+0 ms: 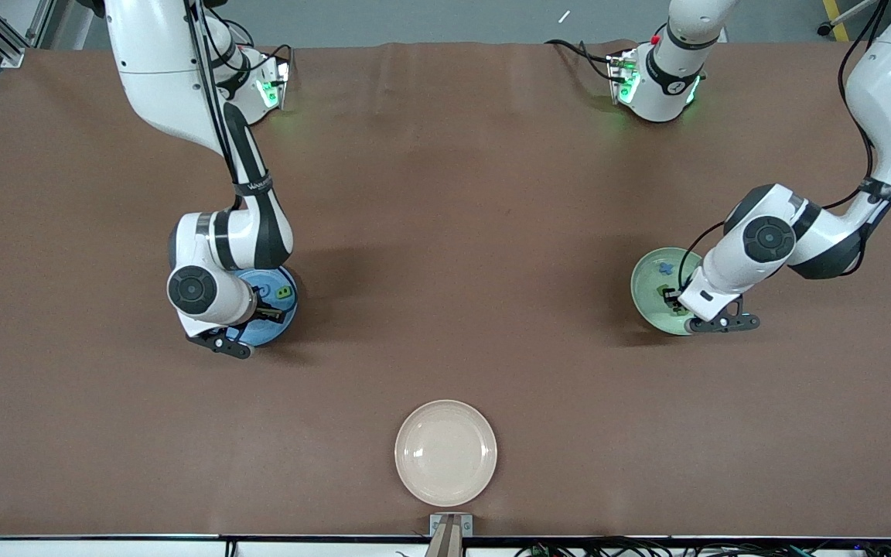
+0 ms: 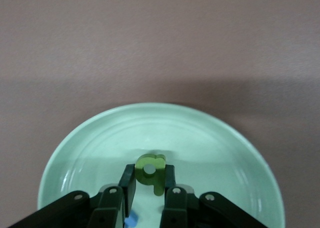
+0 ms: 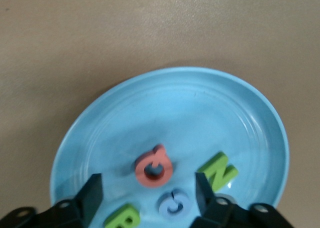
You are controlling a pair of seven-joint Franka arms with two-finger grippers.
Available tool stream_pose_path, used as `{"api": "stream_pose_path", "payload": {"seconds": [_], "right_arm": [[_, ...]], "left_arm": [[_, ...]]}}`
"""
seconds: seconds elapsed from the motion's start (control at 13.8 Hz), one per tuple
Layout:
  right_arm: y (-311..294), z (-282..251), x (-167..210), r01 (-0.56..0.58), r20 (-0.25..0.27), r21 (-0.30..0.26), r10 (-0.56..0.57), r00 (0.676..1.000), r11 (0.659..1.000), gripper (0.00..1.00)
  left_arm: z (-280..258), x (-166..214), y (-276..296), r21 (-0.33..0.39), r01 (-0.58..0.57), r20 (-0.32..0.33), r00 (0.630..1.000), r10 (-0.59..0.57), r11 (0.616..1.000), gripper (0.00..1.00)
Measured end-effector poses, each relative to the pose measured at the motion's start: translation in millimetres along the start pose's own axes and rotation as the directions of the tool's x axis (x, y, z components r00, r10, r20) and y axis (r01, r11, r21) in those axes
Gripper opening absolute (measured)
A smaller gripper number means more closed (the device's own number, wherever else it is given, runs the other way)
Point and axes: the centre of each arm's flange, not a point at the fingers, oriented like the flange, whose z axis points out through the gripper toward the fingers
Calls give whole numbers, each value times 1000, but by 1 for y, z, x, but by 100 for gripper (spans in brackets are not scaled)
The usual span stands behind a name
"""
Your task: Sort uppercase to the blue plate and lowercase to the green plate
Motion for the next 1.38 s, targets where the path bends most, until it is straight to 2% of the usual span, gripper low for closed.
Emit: {"api": "stream_pose_path", "payload": {"seconds": [0.15,0.22,0.29,0.65,0.8,1.02,1.23,1.38], "right_arm": [[-3,-25,2,46,54,-11,-45,998,999,100],[0,-42,6,71,74,-15,-69,995,997,100],[7,-58,11,100,89,-16,-98,991,995,100],[84,-133,39,209,128,-6,-207,970,978,100],[114,-161,45,223,131,-3,-221,966,975,100],[145,-202,48,237,112,-1,-235,965,971,100],[152,-238,44,239,79,1,-238,968,971,100],[154,-257,40,243,53,11,-243,968,970,100]], "left_arm": [[-1,2,4,2,-5,-5,1000,5,1000,29],[-1,3,3,2,-5,-5,1000,5,1000,30],[-1,3,3,2,-3,-6,1000,3,1000,36],[-4,8,-4,4,10,-14,1000,-10,1000,85],[-6,12,-6,4,17,-21,1000,-17,1000,100],[-10,17,-9,4,25,-32,999,-25,1000,100],[-13,22,-21,2,38,-38,999,-38,999,100],[-20,30,-27,-51,44,-15,999,-45,998,100]]}}
